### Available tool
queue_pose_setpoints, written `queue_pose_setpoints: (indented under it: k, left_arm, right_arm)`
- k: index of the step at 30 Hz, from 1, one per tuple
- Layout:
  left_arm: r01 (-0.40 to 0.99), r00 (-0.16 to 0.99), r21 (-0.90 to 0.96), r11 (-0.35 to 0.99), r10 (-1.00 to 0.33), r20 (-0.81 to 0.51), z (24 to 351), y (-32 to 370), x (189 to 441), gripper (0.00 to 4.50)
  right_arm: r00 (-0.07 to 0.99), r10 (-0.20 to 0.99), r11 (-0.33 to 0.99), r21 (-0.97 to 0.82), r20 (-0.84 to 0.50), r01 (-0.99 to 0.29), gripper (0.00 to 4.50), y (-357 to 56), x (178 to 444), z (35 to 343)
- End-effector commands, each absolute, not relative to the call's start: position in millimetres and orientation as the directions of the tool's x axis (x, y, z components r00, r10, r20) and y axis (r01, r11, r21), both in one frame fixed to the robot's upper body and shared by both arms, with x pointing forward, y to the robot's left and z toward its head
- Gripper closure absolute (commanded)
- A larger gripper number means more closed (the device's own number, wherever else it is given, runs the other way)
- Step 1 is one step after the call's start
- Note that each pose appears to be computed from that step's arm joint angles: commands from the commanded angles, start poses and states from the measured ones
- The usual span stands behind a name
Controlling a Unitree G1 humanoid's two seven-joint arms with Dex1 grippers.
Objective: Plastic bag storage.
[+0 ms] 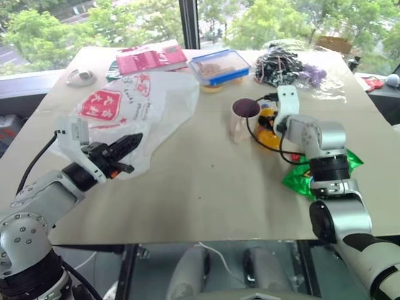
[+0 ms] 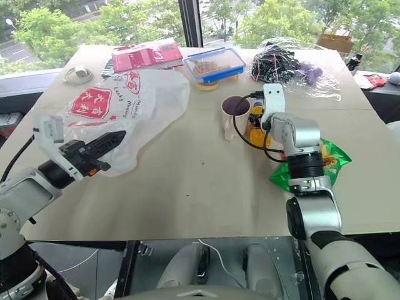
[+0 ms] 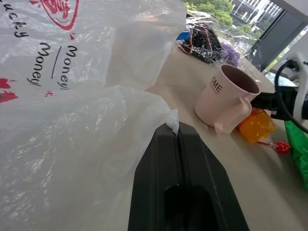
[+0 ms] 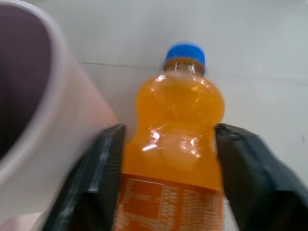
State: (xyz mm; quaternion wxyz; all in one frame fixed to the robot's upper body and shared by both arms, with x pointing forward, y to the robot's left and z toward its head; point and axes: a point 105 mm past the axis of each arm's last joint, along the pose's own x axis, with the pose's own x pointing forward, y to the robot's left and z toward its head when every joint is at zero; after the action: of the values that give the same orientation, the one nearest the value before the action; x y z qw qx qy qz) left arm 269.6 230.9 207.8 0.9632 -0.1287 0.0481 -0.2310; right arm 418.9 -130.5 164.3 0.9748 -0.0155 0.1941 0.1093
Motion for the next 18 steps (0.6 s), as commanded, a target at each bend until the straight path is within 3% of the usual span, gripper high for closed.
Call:
queue_pose_setpoints:
  k: [1, 6, 10, 15, 18]
  left_arm:
    - [0.459, 0.884, -0.248, 0.853, -0.466, 0.031, 223.3, 230.4, 265.1, 4.50]
    - [0.461, 0.881, -0.254, 0.850, -0.472, 0.021, 222.8, 232.6, 265.6, 4.50]
    - [0.479, 0.870, -0.250, 0.842, -0.492, 0.009, 221.0, 228.3, 269.2, 4.50]
    - [0.476, 0.873, -0.244, 0.845, -0.488, 0.013, 223.3, 229.7, 271.7, 4.50]
    - [0.473, 0.875, -0.238, 0.848, -0.485, 0.013, 223.2, 229.6, 270.2, 4.50]
  right_arm:
    - [0.936, 0.208, 0.977, 0.023, -0.285, -0.211, 2.13, -156.4, 398.7, 194.4]
    - [0.919, 0.261, 0.959, -0.033, -0.295, -0.283, 2.13, -159.7, 366.0, 200.9]
    - [0.897, 0.289, 0.950, -0.017, -0.335, -0.313, 2.13, -149.2, 375.0, 184.3]
    - [0.918, 0.211, 0.977, 0.061, -0.335, -0.203, 0.06, -157.1, 399.6, 183.9]
    - [0.919, 0.137, 0.990, 0.085, -0.369, -0.113, 0.06, -169.6, 414.7, 181.9]
